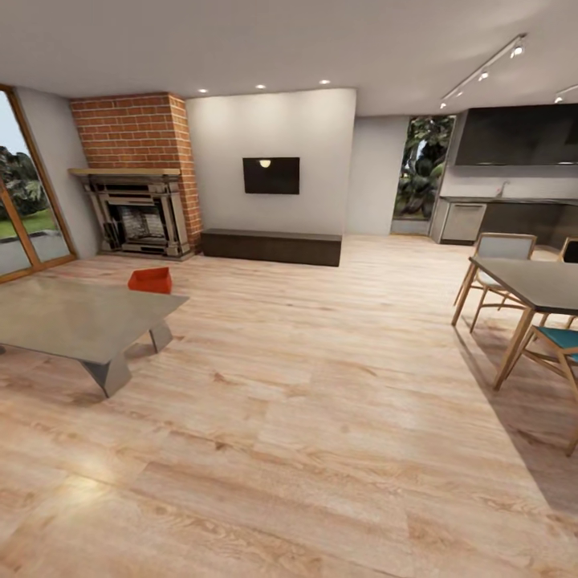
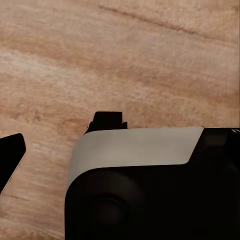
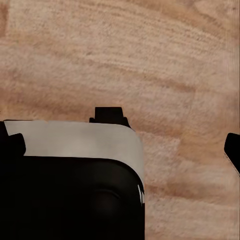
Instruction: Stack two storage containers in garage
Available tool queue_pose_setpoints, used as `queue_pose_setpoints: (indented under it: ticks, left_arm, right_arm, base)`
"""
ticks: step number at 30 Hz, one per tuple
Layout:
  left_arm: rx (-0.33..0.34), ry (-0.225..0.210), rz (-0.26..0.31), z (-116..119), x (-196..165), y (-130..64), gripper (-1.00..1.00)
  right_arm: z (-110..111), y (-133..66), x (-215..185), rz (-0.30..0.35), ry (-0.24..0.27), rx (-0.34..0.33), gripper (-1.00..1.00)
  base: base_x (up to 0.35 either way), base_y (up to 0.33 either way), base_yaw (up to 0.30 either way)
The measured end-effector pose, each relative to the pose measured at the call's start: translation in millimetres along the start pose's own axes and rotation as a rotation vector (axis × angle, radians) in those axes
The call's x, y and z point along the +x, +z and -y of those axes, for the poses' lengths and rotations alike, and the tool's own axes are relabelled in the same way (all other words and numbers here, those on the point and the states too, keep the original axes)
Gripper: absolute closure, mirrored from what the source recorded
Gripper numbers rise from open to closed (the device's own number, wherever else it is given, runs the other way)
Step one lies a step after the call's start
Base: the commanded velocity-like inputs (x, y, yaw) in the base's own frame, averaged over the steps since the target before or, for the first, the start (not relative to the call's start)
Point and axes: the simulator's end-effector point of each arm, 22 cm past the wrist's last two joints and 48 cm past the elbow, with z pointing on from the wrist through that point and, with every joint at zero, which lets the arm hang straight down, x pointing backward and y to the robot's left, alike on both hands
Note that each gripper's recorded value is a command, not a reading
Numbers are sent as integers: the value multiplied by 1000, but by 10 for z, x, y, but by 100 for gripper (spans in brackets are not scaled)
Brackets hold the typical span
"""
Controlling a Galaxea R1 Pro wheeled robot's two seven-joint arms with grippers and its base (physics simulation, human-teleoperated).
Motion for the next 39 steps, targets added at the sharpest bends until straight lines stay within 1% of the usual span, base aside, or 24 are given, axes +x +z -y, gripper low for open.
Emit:
queue_pose_setpoints:
  ticks: [39]
  left_arm:
    - [0, 0, 0, 0, 0, 0, -100]
  right_arm:
    - [-11, -1, 0, 0, 0, -1, -100]
  base:
    - [323, 0, 0]
